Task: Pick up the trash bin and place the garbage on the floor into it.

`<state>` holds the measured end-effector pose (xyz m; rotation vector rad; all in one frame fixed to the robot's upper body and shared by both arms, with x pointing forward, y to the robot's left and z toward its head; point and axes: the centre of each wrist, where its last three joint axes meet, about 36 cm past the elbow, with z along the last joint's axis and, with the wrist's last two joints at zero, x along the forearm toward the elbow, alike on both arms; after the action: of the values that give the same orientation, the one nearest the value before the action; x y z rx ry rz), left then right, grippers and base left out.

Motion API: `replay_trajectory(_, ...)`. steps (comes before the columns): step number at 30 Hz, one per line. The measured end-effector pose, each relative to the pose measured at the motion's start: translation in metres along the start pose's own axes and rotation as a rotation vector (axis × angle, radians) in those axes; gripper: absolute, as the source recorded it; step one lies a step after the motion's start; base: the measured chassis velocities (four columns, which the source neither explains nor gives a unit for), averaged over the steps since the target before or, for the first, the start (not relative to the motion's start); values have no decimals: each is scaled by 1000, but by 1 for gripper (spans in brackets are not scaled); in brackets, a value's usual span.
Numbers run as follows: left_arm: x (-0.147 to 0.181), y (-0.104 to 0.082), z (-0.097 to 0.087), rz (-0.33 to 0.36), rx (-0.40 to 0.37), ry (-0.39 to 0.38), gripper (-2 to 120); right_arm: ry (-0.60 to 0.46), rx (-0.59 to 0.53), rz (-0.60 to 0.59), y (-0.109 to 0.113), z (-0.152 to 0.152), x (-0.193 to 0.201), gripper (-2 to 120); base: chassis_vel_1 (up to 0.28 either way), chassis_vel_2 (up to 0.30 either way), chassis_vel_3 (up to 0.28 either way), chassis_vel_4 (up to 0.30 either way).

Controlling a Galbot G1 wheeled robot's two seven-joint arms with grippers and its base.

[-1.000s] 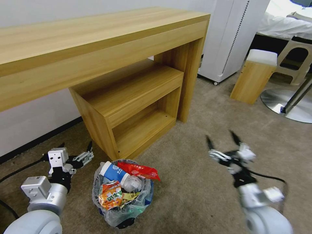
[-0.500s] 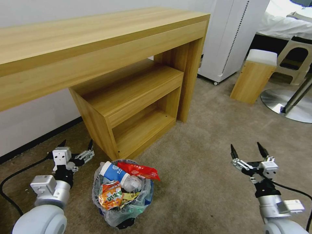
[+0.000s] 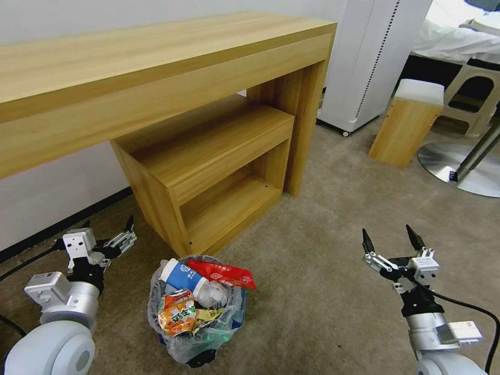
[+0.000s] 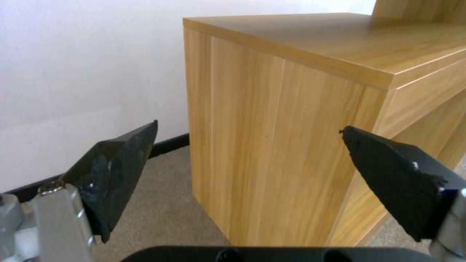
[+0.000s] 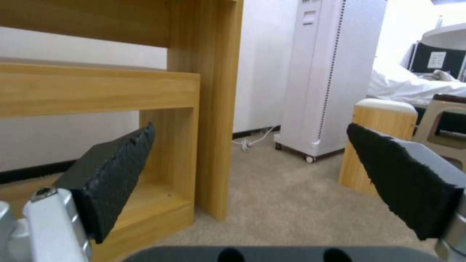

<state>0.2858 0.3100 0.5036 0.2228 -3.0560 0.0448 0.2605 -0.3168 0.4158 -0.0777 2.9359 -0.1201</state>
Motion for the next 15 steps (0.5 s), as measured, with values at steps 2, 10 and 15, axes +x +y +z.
replay_trajectory(2, 0, 0, 0, 0, 0, 0, 100, 0, 0, 0, 0, 0, 0, 100, 0, 0, 0, 0)
replay_trajectory(10, 0, 0, 0, 0, -1, 1, 100, 0, -1, -1, 0, 0, 0, 100, 0, 0, 0, 0)
replay_trajectory(15, 0, 0, 0, 0, -1, 2, 100, 0, -1, -1, 0, 0, 0, 100, 0, 0, 0, 0)
